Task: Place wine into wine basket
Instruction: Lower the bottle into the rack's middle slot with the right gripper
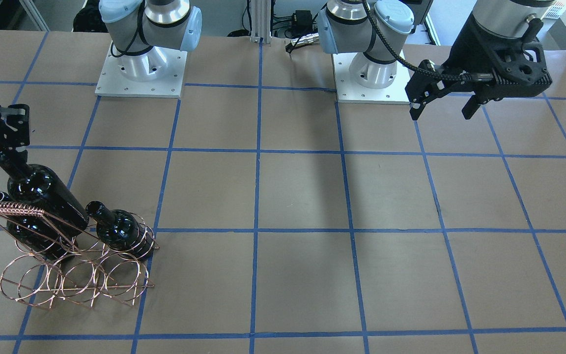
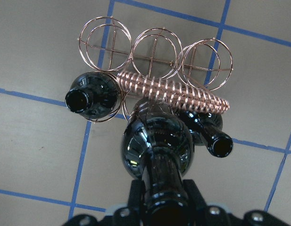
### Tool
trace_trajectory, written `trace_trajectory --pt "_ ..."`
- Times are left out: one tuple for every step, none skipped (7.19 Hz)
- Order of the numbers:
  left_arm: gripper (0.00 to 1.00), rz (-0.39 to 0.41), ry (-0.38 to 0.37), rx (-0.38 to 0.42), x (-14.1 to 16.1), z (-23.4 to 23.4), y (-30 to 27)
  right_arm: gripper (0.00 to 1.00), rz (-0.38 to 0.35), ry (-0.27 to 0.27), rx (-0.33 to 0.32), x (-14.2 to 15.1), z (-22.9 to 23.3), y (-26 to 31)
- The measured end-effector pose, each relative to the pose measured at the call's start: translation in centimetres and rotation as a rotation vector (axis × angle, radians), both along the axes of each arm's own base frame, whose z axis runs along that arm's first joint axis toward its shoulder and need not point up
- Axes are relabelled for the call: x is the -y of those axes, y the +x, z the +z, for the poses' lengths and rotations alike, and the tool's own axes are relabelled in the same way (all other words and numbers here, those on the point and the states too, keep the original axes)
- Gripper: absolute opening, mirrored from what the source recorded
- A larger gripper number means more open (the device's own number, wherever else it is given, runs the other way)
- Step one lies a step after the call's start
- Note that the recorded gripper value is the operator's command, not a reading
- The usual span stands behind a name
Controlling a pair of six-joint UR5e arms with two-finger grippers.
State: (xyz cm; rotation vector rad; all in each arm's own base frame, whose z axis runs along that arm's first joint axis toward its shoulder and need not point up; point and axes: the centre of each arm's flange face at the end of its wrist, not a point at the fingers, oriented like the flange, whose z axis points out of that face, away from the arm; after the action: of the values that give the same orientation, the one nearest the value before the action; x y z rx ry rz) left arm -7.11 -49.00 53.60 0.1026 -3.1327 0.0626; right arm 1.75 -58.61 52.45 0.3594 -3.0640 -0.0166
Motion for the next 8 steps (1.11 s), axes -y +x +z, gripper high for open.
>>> trace_trajectory --pt "1.0 -0.002 0.005 0.0 0.0 -0.2 -0.1 0.03 0.001 -0.01 -0.001 0.7 -0.6 -0.1" --pt "1.0 -0.004 0.012 0.001 0.0 -0.5 -0.2 0.03 0.001 -0.013 0.0 1.1 -0.9 -0.1" --pt "1.0 -0.004 0.02 0.001 0.0 -0.9 -0.3 0.03 0.002 -0.011 0.001 1.2 -1.1 0.0" --pt "1.0 -0.007 0.022 0.003 -0.1 -1.1 -0.5 0.03 0.003 -0.011 0.008 1.2 -1.3 0.1" --pt "1.0 -0.014 0.013 0.007 0.0 -1.1 -0.9 0.03 0.003 -0.011 0.02 1.3 -1.5 0.2" --pt "1.0 -0.026 -0.002 0.011 0.0 -0.9 -1.2 0.03 0.003 -0.008 0.027 1.5 -1.7 0.3" --pt "1.0 -0.033 -0.011 0.013 -0.1 -0.7 -1.4 0.03 0.003 -0.004 0.028 1.6 -2.0 0.3" --pt "1.0 -0.035 -0.014 0.014 -0.2 -0.6 -1.5 0.03 0.005 0.0 0.029 1.7 -2.3 0.2"
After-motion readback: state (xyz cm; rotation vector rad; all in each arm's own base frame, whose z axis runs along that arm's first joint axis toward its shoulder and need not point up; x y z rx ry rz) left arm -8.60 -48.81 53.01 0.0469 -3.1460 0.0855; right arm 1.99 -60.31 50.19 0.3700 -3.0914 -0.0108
